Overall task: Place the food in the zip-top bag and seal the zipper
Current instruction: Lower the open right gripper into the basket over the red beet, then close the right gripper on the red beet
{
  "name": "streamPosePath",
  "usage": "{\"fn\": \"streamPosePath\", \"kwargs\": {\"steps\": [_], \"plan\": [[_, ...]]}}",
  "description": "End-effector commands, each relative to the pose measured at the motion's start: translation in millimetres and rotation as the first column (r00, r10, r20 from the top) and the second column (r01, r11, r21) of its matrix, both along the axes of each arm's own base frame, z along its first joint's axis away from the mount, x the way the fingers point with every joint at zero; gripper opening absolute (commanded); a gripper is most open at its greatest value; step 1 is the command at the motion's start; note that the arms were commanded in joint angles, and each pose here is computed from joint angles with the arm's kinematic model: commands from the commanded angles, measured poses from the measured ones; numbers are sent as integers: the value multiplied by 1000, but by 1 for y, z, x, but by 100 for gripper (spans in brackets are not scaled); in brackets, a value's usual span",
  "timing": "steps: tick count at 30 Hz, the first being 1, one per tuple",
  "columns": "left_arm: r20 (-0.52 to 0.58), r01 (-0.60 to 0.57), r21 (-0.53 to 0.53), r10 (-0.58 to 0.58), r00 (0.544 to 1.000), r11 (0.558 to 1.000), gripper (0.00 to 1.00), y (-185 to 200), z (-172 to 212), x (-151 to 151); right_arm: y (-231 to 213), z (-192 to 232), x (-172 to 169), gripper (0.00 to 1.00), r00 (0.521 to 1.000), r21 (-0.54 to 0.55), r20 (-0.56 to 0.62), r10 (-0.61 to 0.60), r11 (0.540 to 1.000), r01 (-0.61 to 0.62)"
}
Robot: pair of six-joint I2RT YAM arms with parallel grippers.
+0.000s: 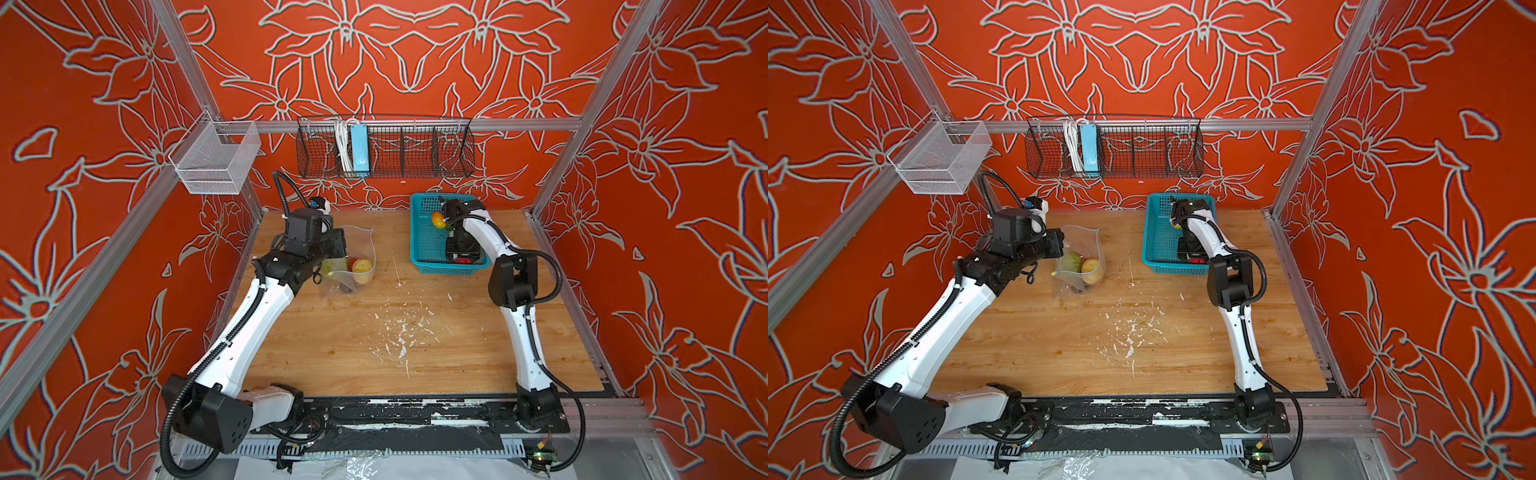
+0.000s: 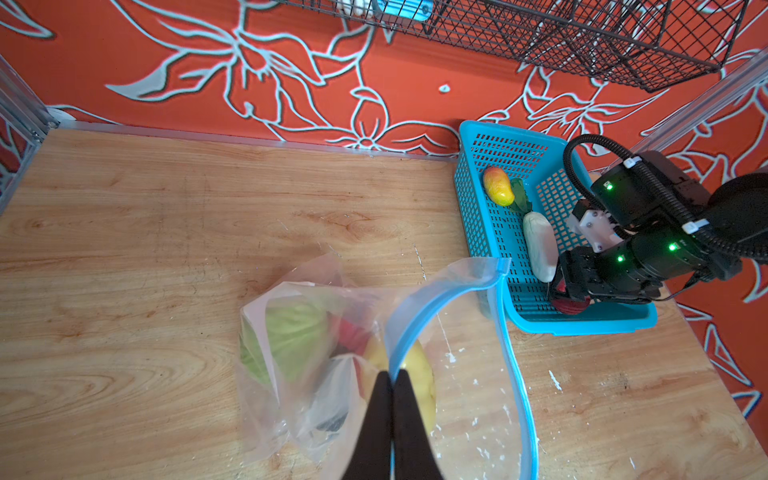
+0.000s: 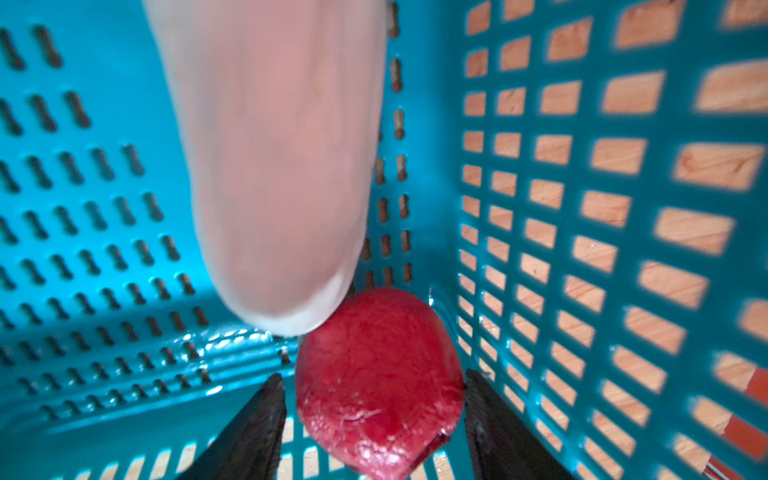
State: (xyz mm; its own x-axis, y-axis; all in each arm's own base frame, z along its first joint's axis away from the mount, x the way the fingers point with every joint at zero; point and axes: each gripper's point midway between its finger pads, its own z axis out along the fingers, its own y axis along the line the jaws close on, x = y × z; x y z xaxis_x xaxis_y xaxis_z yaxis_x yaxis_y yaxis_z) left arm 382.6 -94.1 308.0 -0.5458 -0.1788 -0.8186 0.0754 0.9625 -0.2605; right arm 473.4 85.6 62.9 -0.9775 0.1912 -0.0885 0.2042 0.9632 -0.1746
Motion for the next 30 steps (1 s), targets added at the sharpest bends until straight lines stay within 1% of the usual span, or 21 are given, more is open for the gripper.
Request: {"fn": "streamPosePath", "kwargs": {"steps": [1,3,8,14,16,22,30], "plan": [[15,-6,5,6,1000,1000,0,3,4,0,-2,-7,1,66,1000,5,-19,-16,1000,16],[15,-5,6,5,1000,1000,0,3,3,1,-1,-9,1,65,1000,8,-21,-16,1000,16],[14,-6,6,5,1000,1000,0,3,3,1,0,-8,-1,56,999,20,-23,-25,999,26],[15,-4,5,4,1000,1000,0,2,4,0,2,-2,1,51,1000,36,1,-30,999,30],[17,-4,4,4,1000,1000,0,3,4,0,4,1,1,47,1000,46,5,-29,999,29],[17,-3,3,3,1000,1000,0,2,4,0,10,11,3,44,999,89,34,-35,996,32],[21,-1,-2,1,1000,1000,0,2,6,-1,16,29,5,44,995,134,82,-52,990,40]]}}
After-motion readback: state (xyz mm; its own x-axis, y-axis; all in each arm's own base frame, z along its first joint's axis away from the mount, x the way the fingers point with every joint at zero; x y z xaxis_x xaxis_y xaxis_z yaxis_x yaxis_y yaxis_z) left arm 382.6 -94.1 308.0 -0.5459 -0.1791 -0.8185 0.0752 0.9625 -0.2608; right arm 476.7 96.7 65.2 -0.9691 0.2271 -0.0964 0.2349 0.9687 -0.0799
